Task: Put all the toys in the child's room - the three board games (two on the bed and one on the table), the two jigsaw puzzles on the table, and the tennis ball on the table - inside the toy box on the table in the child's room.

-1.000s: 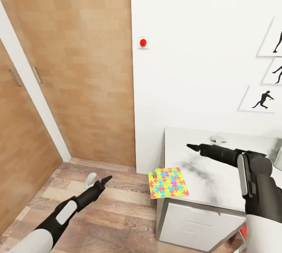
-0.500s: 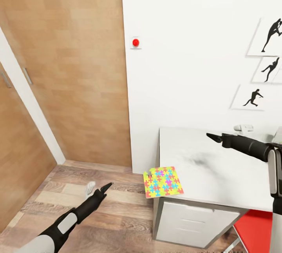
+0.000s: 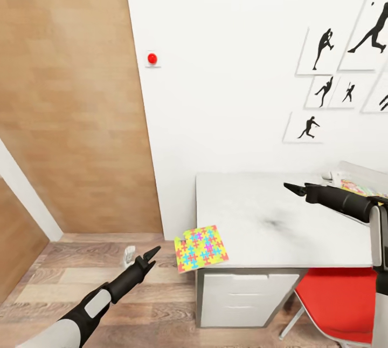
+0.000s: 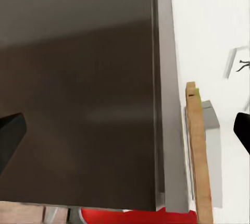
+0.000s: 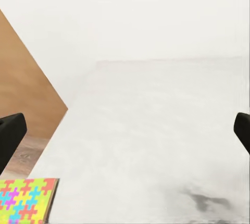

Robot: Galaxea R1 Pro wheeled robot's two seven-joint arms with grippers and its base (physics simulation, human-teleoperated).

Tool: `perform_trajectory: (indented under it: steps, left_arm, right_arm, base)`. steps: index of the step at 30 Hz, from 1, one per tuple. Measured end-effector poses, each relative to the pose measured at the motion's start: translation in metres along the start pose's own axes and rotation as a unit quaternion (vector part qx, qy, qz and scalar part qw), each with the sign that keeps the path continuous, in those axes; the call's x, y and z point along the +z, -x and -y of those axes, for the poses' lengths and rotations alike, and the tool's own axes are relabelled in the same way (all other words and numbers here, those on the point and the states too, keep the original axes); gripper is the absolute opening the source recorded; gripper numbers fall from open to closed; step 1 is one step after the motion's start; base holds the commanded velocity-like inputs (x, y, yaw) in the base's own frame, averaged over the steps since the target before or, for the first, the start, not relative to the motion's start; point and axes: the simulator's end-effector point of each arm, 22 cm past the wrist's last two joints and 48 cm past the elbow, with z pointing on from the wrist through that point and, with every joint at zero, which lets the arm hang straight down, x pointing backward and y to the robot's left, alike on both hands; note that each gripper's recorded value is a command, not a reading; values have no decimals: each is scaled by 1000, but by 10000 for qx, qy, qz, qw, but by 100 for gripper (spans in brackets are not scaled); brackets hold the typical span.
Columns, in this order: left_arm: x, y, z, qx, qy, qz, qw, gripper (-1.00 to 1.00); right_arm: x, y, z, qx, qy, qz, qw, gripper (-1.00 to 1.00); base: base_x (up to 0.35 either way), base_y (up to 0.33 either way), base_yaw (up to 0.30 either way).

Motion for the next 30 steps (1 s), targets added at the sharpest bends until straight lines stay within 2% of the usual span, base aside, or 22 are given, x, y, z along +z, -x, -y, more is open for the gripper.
perform_trajectory:
  steps: [7, 11, 15, 21, 22, 30]
  left_arm:
    - [1, -2, 3, -23, -57, -32, 10000, 100]
    - [3, -11, 4, -42, -56, -213, 9997, 100]
    - [4, -13, 5, -58, -52, -267, 9996, 100]
    - [5, -13, 7, -47, -71, -279, 9996, 100]
    - [8, -9, 11, -20, -107, -268, 9996, -100]
    - [12, -7, 18, -21, -174, -256, 9995, -100]
  right_arm:
    - [0, 0, 0, -2, 3, -3, 10000, 100]
    - [0, 0, 0, -2, 3, -3, 10000, 100]
    - [0, 0, 0, -2, 9, -3, 10000, 100]
    - [0, 0, -1, 1, 12, -6, 10000, 100]
    - [0, 0, -1, 1, 11, -7, 10000, 100]
    - [0, 1, -1, -4, 14, -2, 10000, 100]
  base:
    - [0, 0, -295]
    - [0, 0, -295]
    - [0, 0, -288]
    - [0, 0, -94]
    - [0, 0, -16]
    - [0, 0, -4]
